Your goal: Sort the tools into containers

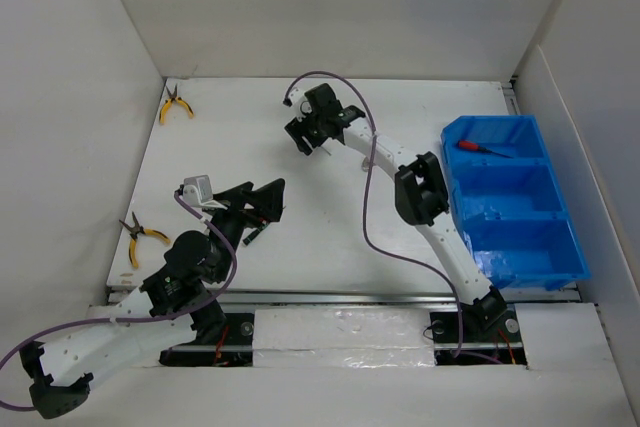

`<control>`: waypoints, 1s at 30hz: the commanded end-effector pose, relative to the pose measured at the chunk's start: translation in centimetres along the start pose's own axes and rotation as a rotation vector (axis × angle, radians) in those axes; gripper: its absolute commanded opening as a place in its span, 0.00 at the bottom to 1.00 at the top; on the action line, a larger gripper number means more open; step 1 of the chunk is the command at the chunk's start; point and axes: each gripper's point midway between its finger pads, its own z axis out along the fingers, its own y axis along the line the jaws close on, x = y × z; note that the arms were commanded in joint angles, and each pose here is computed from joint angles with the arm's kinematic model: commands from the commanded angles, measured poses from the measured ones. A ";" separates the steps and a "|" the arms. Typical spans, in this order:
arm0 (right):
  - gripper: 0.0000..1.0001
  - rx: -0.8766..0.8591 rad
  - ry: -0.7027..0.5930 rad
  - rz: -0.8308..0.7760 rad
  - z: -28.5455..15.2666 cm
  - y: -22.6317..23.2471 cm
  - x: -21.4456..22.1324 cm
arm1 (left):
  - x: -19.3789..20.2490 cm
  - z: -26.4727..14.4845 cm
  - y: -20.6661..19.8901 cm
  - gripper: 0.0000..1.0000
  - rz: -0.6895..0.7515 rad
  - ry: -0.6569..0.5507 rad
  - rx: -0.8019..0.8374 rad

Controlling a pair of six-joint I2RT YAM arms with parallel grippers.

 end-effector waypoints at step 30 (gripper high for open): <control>0.47 0.002 0.114 0.061 0.8 -1.4 3.3 | -1.0 0.1 -0.7 0.99 -0.039 -0.033 0.024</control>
